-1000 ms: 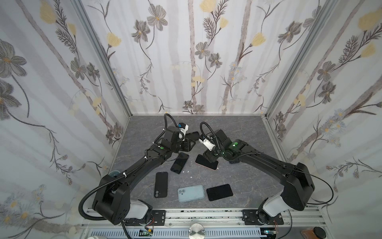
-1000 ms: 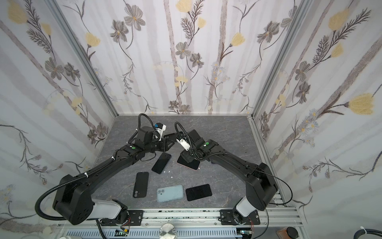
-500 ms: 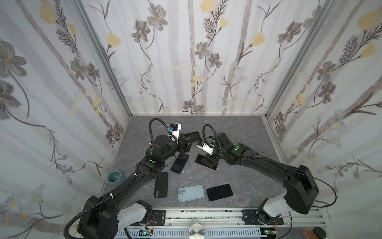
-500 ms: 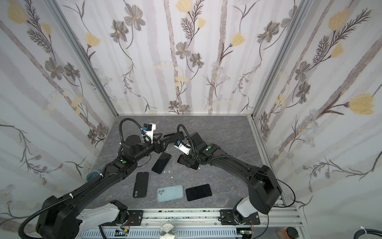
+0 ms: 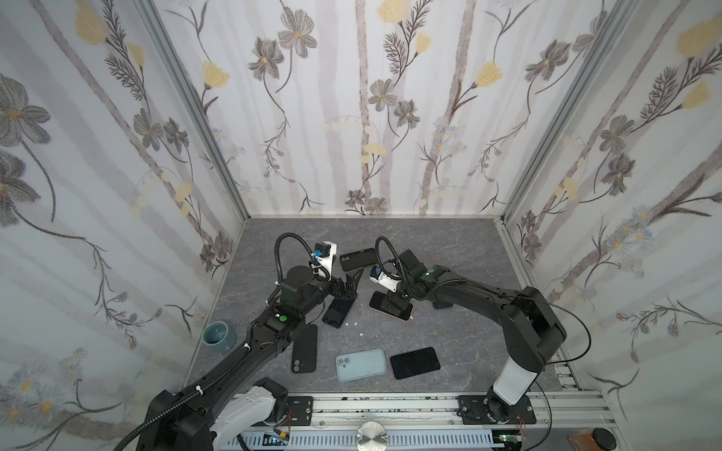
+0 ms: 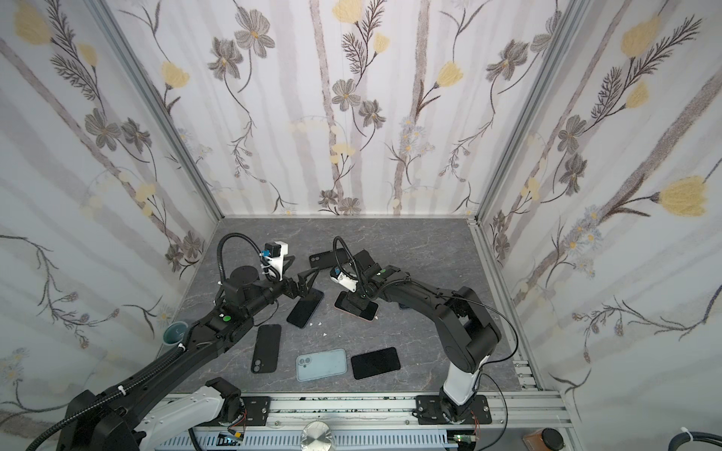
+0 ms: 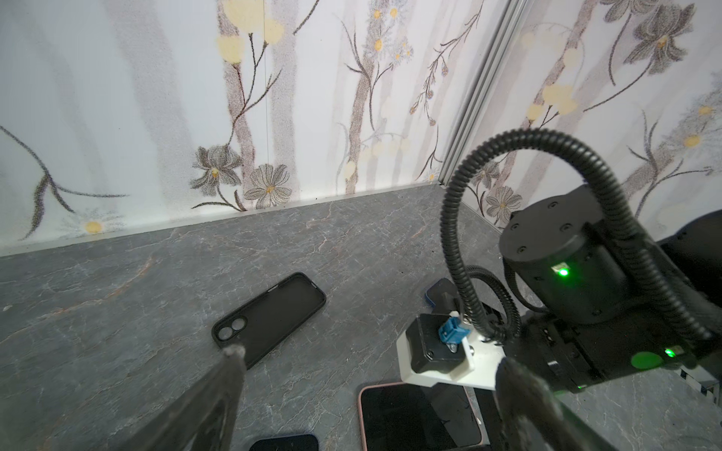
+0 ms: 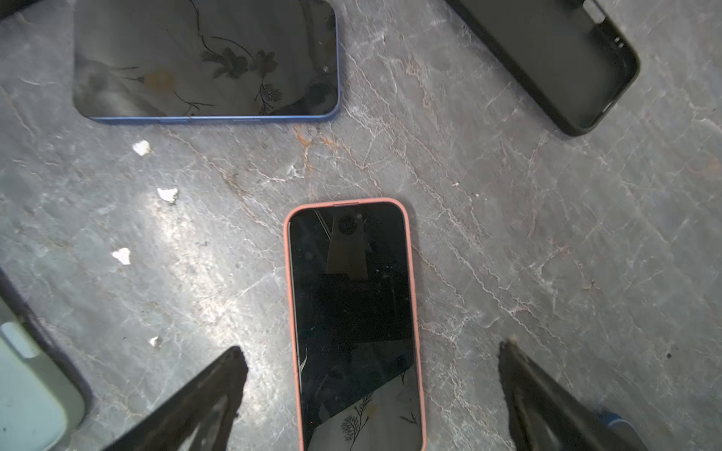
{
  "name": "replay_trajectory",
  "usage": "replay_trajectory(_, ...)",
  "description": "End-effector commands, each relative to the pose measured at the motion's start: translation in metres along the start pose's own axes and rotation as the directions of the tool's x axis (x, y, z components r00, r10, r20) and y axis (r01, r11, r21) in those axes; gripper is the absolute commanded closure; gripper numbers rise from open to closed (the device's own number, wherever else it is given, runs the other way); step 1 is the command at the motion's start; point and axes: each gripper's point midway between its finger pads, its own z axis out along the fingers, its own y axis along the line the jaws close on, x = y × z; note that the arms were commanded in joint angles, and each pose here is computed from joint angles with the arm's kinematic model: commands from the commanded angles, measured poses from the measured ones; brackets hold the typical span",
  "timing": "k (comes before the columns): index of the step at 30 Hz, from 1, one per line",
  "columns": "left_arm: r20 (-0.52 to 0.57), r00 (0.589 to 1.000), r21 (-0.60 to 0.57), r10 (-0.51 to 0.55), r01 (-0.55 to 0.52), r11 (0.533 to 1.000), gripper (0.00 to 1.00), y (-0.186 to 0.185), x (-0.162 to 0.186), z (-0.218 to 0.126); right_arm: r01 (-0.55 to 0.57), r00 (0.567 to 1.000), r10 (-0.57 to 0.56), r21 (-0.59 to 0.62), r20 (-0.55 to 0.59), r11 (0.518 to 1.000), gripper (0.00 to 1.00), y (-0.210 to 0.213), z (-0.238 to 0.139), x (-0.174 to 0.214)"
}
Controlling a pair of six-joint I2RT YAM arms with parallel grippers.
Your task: Put the phone into the phone case
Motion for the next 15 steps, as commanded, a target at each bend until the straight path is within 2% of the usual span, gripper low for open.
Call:
replay_trajectory(1,-0.006,0.999,-0.016,0.053,-0.053,0.998,0.00,0.003,0.004,-0.006,0.011,0.999,-0.012,-0.010,-0.043,1.000,0.00,-0.001,0.006,0.009)
replay_trajectory(8,-0.035,0.994,-0.032,0.100,-0.101,0.994,0.00,0.006,0.014,-0.017,0.009,0.994,-0.014,-0.046,-0.109,0.999,0.01,-0.007,0.022,0.021)
replay_trajectory(15,-0.047,0.995,-0.037,0.084,-0.086,0.996,0.00,0.007,0.022,-0.023,-0.015,0.986,0.002,-0.074,-0.169,0.997,0.00,-0.009,0.030,0.032)
